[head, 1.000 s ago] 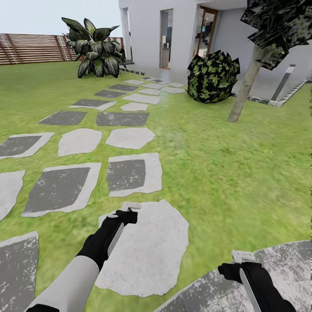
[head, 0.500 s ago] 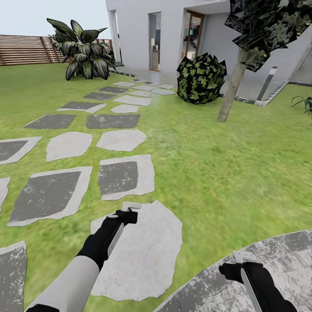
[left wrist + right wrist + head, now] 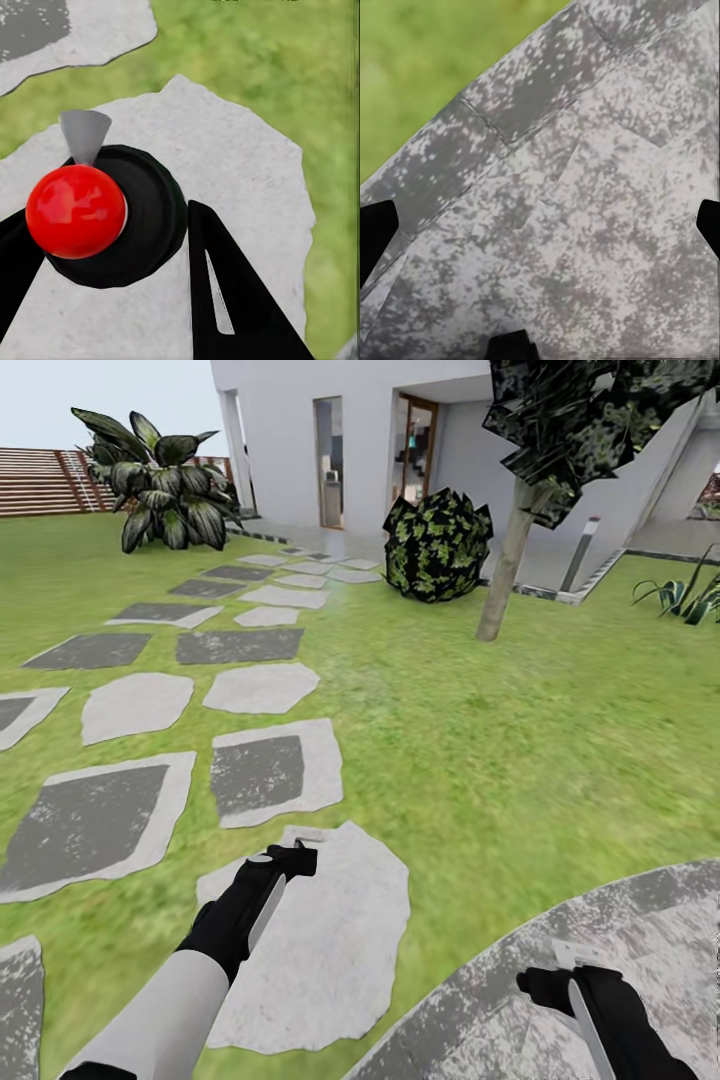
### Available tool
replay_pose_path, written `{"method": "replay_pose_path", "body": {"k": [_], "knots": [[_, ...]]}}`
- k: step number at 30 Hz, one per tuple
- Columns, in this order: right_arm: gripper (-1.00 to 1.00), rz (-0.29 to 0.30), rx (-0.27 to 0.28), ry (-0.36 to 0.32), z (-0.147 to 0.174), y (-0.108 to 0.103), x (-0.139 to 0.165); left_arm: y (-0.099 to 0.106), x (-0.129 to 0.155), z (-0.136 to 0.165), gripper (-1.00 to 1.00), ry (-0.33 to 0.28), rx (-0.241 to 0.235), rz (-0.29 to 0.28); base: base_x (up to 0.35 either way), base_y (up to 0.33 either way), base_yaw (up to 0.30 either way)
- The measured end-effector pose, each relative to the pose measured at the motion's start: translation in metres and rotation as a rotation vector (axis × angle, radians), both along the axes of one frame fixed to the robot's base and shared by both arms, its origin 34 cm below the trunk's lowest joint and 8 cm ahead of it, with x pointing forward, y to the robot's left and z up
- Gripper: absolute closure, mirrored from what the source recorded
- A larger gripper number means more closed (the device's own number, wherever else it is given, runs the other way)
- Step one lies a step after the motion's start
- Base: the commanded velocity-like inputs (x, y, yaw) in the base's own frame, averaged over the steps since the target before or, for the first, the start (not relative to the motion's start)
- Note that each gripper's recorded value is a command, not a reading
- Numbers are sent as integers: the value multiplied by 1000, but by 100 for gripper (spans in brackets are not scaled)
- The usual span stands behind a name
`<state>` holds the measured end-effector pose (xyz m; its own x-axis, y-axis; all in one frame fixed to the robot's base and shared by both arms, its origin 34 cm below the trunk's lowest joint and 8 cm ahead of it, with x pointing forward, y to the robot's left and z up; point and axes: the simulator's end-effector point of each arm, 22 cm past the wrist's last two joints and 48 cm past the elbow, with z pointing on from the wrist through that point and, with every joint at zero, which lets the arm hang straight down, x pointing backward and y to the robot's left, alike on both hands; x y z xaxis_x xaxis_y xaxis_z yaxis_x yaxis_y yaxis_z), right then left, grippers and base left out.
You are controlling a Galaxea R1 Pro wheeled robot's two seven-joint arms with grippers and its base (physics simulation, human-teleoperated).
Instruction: Pick up the pesticide atomizer in the garden and spray insectifuge to fully cover both potted plants in the garden.
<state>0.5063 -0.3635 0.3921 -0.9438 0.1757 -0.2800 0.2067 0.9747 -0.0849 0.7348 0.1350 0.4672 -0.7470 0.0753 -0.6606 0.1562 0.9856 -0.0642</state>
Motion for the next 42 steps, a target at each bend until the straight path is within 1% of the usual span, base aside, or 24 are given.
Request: {"method": "replay_pose_path", "body": {"k": [42], "knots": [[-100,-6,0,-51,20,-2,12,-1,8,32,100,-50,-1,-2,0,0,-200]]}}
